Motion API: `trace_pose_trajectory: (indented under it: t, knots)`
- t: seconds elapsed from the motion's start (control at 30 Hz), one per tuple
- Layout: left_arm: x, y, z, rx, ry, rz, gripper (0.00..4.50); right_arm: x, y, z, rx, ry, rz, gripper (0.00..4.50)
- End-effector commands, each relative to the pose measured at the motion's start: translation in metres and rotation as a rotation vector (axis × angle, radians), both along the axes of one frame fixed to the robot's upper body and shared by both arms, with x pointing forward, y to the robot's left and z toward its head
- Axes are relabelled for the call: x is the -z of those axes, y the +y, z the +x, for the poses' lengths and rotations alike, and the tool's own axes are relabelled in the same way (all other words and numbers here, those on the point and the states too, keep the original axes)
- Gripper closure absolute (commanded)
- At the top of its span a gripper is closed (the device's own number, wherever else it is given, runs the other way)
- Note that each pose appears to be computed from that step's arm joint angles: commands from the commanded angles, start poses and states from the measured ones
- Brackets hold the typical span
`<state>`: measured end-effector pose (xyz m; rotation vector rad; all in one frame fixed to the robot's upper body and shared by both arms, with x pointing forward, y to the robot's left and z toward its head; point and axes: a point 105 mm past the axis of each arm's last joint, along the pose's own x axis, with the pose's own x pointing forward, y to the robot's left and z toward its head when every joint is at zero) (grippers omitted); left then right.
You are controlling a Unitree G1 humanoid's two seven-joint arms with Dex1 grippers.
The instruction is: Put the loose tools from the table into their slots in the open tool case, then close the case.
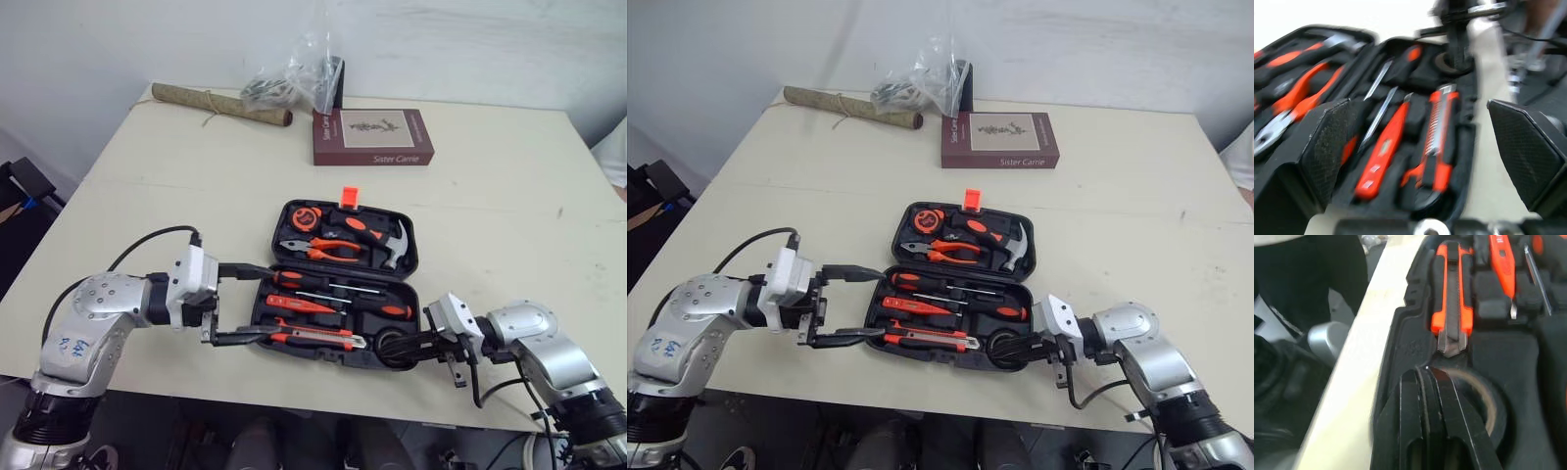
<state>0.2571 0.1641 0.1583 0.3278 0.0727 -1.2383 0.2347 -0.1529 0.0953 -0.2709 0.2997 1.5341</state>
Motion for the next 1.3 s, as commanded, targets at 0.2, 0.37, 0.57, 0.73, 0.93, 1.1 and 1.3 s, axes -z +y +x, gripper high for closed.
trace_pose_trajectory:
  t: [0.2, 0.37, 0.57, 0.73, 0.93, 1.1, 1.3]
  knots:
    - [0.015, 0.07, 0.044, -0.43, -0.035, 0.074, 2.18, -0.045, -0.06, 0.026, 0.514, -0.076, 0.133, 4.5]
    - [0.027, 0.049, 0.064, -0.438, 0.015, 0.028, 4.45, -0.017, -0.081, 0.038, 0.643, -0.106, 0.106, 4.5]
    - [0.043, 0.015, 0.076, -0.361, 0.059, 0.028, 4.45, 0.007, -0.066, 0.049, 0.664, -0.126, 0.02, 4.5]
    - [0.048, -0.005, 0.089, -0.338, 0.052, 0.034, 4.45, 0.009, -0.039, 0.063, 0.627, -0.141, 0.015, 4.5]
    - [0.058, -0.025, 0.089, -0.263, 0.089, 0.071, 4.45, 0.004, -0.022, 0.088, 0.631, -0.199, 0.012, 4.5]
    - [0.055, -0.027, 0.094, -0.285, 0.073, 0.04, 4.45, -0.002, -0.007, 0.097, 0.579, -0.211, 0.024, 4.5]
    - [0.055, -0.007, 0.103, -0.392, 0.046, 0.034, 4.45, -0.001, -0.004, 0.097, 0.545, -0.179, -0.009, 4.5]
